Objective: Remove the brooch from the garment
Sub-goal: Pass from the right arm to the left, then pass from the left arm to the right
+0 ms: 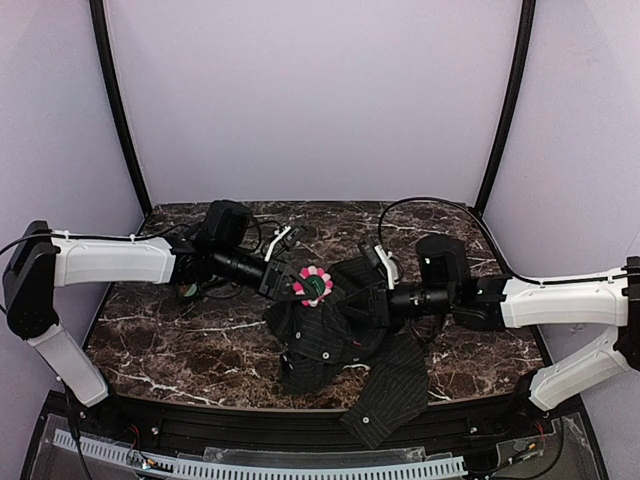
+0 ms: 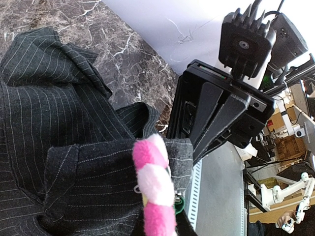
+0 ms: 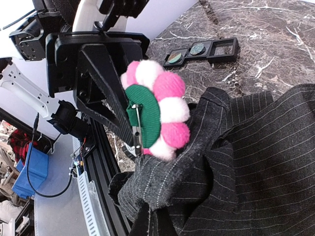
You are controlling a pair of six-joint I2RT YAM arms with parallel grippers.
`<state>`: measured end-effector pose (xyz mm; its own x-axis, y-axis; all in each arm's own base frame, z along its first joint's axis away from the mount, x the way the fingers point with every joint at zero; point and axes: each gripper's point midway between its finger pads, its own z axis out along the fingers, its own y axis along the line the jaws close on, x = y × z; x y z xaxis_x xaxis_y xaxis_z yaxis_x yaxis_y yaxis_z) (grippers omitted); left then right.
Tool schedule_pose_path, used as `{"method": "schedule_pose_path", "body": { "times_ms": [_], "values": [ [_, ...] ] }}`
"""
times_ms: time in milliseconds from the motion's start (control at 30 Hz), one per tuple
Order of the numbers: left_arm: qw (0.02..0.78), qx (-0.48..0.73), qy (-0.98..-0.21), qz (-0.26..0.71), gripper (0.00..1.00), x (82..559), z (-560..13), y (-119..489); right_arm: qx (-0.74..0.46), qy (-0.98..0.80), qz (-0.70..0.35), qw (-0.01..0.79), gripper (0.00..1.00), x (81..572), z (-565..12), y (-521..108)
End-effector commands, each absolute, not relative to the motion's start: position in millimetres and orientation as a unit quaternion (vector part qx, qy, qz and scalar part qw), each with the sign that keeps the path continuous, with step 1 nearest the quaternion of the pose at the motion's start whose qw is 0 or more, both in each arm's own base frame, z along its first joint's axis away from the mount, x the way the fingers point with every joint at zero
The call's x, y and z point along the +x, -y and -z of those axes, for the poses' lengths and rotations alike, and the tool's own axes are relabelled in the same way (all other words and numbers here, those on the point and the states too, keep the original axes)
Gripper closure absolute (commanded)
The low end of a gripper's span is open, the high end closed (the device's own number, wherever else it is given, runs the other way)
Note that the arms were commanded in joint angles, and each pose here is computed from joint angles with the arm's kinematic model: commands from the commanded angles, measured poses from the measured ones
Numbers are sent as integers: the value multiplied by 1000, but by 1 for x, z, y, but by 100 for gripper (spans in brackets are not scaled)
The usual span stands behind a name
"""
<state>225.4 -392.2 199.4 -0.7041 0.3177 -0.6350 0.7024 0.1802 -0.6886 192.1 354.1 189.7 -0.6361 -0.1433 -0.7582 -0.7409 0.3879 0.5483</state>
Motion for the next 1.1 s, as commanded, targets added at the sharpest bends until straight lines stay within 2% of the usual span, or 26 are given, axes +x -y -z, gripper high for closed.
{"method": "schedule_pose_path", "body": {
  "times_ms": [0, 333, 867, 1000, 1033, 1067],
  "values": [
    [162, 331, -762, 532, 95, 225, -195, 392, -270, -755, -480, 357, 100, 204, -213, -361],
    [141, 326, -767, 534, 91, 219, -183, 398, -266, -746, -494, 359, 100, 206, -219, -367],
    [132, 317, -761, 551, 74, 216, -184, 400, -243, -758, -477, 373, 100, 215, -212, -362],
    [124, 315, -756, 560, 78, 214, -184, 401, -242, -757, -476, 376, 100, 216, -213, -363],
    [121, 317, -754, 563, 76, 212, -185, 402, -242, -757, -476, 377, 100, 216, -213, -363],
    [118, 316, -755, 563, 71, 212, -184, 401, -240, -759, -473, 377, 100, 217, -212, -362]
  ]
}}
